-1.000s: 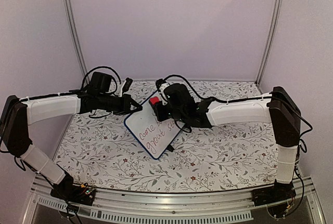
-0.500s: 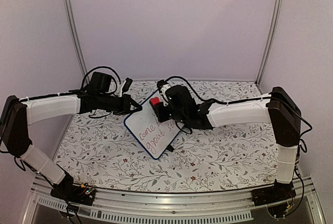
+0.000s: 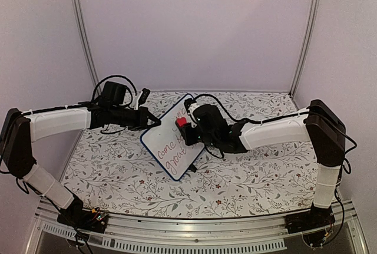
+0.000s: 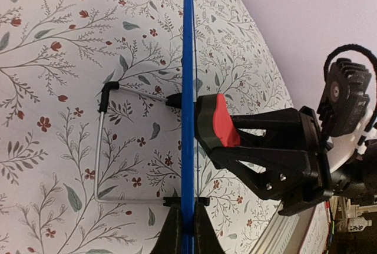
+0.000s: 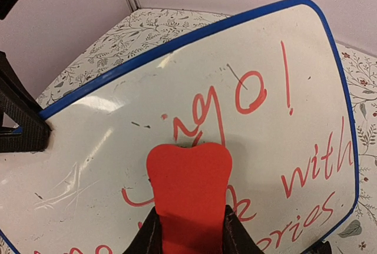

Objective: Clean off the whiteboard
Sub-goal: Erase the whiteboard on the whiteboard stand.

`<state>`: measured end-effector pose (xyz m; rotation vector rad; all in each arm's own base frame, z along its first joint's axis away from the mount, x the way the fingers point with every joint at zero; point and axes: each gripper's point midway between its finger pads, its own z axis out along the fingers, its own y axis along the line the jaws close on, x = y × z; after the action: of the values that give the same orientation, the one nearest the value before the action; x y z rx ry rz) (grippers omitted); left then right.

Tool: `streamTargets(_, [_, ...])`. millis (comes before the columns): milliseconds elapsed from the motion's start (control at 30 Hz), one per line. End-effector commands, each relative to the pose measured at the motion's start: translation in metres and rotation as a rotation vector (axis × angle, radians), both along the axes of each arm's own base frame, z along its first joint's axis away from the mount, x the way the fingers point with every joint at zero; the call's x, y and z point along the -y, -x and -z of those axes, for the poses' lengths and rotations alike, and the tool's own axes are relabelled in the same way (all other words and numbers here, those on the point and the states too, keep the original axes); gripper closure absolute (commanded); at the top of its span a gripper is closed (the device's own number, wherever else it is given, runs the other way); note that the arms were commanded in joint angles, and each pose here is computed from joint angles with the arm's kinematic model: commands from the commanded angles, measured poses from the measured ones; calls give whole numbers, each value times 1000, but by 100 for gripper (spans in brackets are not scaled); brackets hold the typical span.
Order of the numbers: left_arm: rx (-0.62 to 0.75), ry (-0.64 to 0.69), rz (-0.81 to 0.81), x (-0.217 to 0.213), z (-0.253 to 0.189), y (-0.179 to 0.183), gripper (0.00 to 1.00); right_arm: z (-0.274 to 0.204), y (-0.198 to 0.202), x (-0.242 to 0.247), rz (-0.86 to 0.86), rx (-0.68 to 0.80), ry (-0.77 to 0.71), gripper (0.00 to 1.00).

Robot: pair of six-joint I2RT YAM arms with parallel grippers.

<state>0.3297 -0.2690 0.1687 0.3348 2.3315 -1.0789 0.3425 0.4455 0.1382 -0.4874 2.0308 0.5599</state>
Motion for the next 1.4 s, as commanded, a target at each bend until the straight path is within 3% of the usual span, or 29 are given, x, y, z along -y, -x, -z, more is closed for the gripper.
streamTargets(0, [59, 63, 75, 13, -26, 12, 100, 24, 18, 6, -35, -57, 62, 78])
streamTargets(867, [63, 64, 74, 13, -28, 12, 100, 37, 49, 1, -74, -60, 89, 78])
streamTargets(1367, [63, 64, 75, 13, -28, 12, 100, 1, 43, -22, -116, 6, 44, 78])
